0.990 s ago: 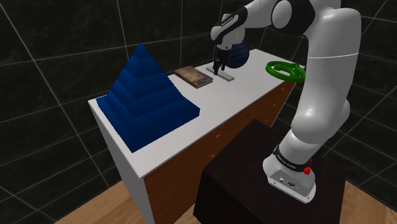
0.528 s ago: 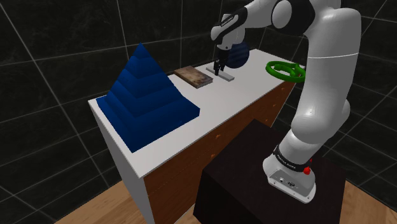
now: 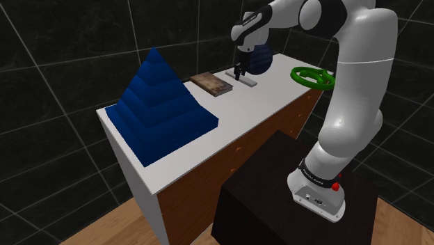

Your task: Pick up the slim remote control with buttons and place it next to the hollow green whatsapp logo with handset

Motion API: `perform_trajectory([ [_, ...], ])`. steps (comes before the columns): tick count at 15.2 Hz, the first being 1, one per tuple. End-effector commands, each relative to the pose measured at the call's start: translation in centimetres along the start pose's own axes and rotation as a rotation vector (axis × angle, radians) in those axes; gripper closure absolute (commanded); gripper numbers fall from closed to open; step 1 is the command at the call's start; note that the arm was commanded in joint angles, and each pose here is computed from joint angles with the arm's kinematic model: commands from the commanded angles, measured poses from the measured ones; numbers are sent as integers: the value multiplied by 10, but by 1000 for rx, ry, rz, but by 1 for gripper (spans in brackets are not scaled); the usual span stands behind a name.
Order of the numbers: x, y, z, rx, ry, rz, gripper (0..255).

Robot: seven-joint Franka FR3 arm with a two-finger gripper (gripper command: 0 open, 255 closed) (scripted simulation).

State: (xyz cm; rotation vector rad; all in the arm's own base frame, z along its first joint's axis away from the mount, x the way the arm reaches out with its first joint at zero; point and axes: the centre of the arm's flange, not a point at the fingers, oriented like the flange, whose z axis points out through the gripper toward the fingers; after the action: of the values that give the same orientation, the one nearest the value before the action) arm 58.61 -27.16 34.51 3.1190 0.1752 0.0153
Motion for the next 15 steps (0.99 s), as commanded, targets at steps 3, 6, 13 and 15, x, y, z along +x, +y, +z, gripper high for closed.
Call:
perform_trajectory([
  [3,0,0,-22,0,0,0,255],
  [6,1,0,-38,0,0,0,255],
  [13,1,1,-75,0,0,0,255],
  [15,1,1,-86,0,0,0,255],
])
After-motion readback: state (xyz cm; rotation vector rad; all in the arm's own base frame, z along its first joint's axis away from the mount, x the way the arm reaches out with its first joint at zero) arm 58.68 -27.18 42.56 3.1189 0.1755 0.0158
